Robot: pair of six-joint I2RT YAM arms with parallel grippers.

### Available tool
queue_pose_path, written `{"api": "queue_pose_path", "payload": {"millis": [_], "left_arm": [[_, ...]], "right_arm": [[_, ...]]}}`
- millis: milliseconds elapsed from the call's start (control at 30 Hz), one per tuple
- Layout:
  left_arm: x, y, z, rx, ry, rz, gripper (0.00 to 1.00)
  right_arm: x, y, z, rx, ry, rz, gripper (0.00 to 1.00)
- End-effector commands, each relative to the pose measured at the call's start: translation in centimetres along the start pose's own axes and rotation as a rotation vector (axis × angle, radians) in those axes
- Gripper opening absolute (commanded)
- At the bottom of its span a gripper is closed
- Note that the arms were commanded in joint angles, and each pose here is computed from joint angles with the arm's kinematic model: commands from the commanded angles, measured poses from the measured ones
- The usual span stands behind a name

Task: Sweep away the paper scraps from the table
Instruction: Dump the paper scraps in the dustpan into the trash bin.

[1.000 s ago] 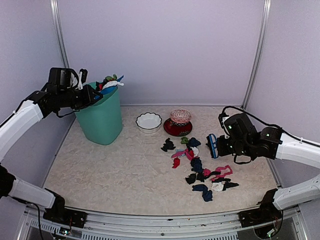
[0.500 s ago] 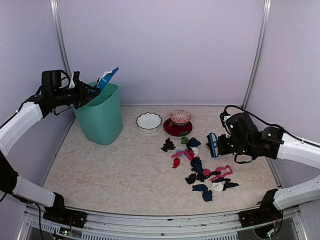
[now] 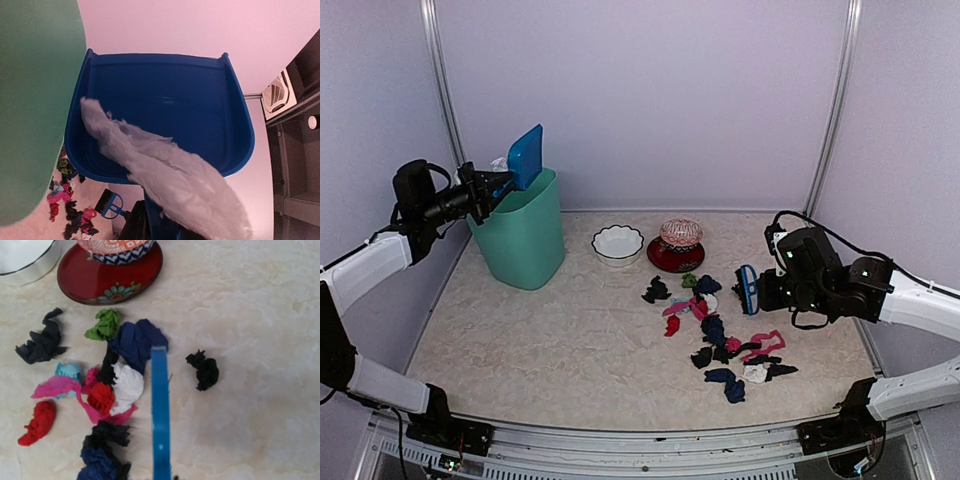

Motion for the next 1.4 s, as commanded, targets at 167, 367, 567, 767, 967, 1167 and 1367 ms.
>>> {"api": "queue_pose_path", "payload": {"millis": [167, 367, 567, 767, 967, 1167, 1367], "left_arm": [[0.7, 1.3, -4.5, 0.200, 0.061, 0.006, 0.00], [1.1, 1.4, -5.3, 0.207, 0.031, 0.014, 0.00], [1.6, 1.4, -7.0, 0.201, -0.028, 0.012, 0.00], [2.0, 1.1, -7.1, 0.196, -0.034, 0.021, 0.00], [2.5, 0.4, -7.2, 0.197, -0.049, 0.050, 0.00], [2.9, 0.1, -7.9, 0.176, -0.101, 0.061, 0.00], [3.1, 0.0, -8.8, 0.144, -0.177, 0.063, 0.00]], "right_arm": [[-0.1, 0.3, -0.6, 0.005, -0.033, -0.032, 0.00], [0.0, 0.3, -0.7, 0.004, -0.038, -0.038, 0.00], [-0.1, 0.3, -0.8, 0.004, -0.038, -0.039, 0.00], [-0.1, 0.3, -0.8, 0.000, -0.037, -0.036, 0.00], [-0.2, 0.4, -0.8, 0.002, -0.038, -0.038, 0.00], [-0.3, 0.5, -0.9, 0.000, -0.040, -0.038, 0.00], [-0.3, 0.4, -0.8, 0.002, -0.036, -0.035, 0.00]]}}
Point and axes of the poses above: each gripper's point midway between its finger pads, its own y axis back along the fingers, its own z axis along the line the jaws close on, x = y × z, the point moved 7 cm from there along y, back along the fingers, and after that the axes turned 8 degrees about y, right-handed, at the moved point
